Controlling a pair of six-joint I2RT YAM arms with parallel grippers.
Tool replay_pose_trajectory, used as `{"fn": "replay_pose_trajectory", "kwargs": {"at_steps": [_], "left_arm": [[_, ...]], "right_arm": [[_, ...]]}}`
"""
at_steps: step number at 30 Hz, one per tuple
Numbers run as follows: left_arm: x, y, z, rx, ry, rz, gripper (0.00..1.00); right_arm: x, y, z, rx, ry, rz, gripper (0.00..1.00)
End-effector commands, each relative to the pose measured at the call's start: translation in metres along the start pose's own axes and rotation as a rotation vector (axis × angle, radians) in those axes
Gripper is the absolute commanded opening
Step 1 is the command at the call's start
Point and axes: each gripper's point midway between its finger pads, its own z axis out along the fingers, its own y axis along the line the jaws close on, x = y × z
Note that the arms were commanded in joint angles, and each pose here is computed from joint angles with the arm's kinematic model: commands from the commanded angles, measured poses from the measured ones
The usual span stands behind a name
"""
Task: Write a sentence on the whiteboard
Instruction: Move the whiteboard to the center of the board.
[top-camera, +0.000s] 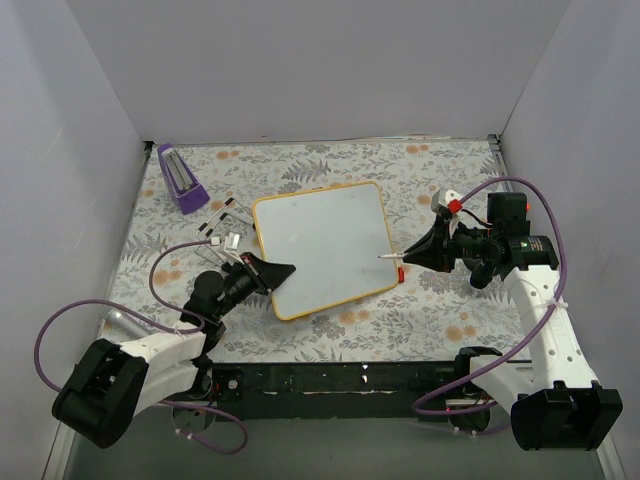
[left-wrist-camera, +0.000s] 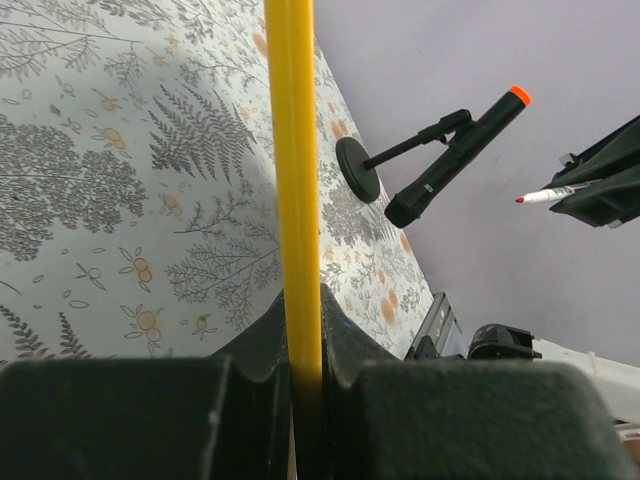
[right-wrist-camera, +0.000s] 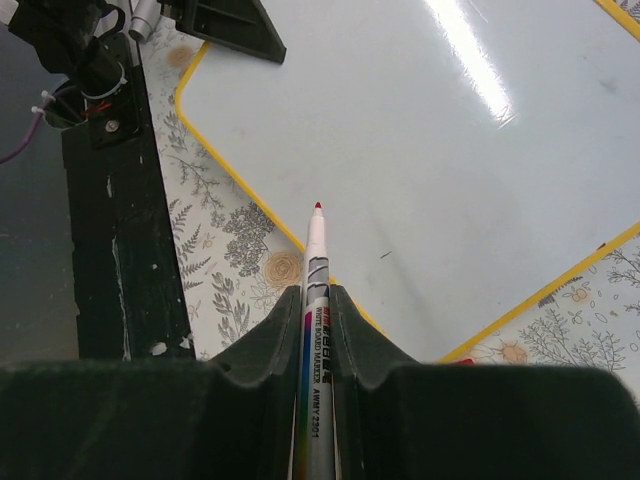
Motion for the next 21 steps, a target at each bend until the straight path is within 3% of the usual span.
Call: {"fn": "replay_pose_trajectory", "kwargs": {"at_steps": [1,21], "left_arm": [[-0.015,-0.036,0.008,0.123,-0.063,0.055,0.0],[-0.01,-0.038,-0.009,0.121,-0.126,0.213,0.0]], "right_arm": [[-0.008,0.004,-0.003,0.004,-0.01,-0.022,0.01],[-0.006,0.004,0.001,-0.011,0.001,-0.038,0.01]]}}
